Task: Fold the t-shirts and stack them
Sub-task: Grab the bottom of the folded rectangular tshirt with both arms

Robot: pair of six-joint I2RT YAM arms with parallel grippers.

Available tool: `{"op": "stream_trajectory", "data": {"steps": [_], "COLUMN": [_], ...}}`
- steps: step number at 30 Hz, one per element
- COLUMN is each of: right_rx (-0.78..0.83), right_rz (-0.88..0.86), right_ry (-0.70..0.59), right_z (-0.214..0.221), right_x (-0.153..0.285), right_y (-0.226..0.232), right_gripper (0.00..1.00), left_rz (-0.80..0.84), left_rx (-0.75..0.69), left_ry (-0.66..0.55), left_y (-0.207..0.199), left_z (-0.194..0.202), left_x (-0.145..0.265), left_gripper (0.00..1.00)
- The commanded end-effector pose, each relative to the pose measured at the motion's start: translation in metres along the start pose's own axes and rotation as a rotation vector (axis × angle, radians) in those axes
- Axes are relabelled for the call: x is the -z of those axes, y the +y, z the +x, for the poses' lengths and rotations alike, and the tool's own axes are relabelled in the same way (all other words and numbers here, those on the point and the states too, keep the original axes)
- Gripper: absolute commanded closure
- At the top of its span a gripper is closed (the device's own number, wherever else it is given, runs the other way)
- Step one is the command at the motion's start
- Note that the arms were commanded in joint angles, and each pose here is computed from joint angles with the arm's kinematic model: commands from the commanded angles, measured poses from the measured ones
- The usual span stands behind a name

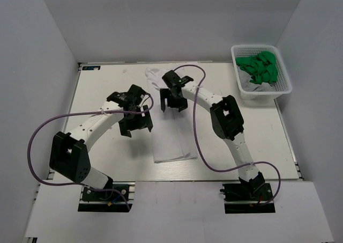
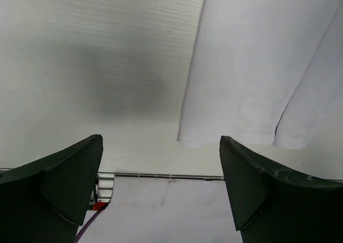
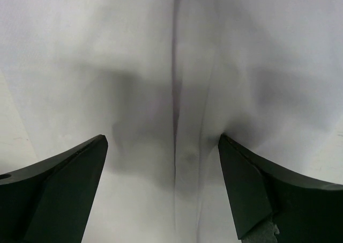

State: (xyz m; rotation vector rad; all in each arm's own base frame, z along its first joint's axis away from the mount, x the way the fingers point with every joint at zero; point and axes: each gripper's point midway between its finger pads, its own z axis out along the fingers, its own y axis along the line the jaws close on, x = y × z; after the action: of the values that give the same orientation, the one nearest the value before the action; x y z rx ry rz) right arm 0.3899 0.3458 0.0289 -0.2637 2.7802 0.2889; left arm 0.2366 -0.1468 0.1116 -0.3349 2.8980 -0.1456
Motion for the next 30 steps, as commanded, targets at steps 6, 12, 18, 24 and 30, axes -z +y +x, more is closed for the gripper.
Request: {"op": "stream_trajectory", "data": {"steps": [6, 12, 18, 24, 30], "right_rx": [0.026, 0.134, 0.032, -0.065, -0.059], "right_rz": [-0.241, -0.431, -0.419, -0.368, -0.294], "right_ry": [-0.159, -0.146, -0.05, 0.104, 0.255], "right_z": [-0.038, 0.027, 0.123, 0.194, 0.23], "right_x": [0.084, 0.14, 0.157, 0.142, 0.123], "right_y": [0.035, 0.023, -0.031, -0.063, -0.082], "right_gripper": [0.1, 0.1, 0.1, 0.1, 0.1], "left_rz": [0.109, 0.331, 0.352, 0.327, 0.266], "left_rx": [-0.009, -0.039, -0.066, -0.118, -0.154], "left_ry": [0.044, 0.147, 0.209, 0.262, 0.299], "left_y": [-0.013, -0.036, -0.038, -0.043, -0.031], "left_z": [0.022, 0.063, 0.095, 0.115, 0.134], "left_x": [-0.004, -0.029, -0.05, -0.058, -0.061], "left_gripper": [0.0, 0.0, 0.0, 0.0, 0.09]}}
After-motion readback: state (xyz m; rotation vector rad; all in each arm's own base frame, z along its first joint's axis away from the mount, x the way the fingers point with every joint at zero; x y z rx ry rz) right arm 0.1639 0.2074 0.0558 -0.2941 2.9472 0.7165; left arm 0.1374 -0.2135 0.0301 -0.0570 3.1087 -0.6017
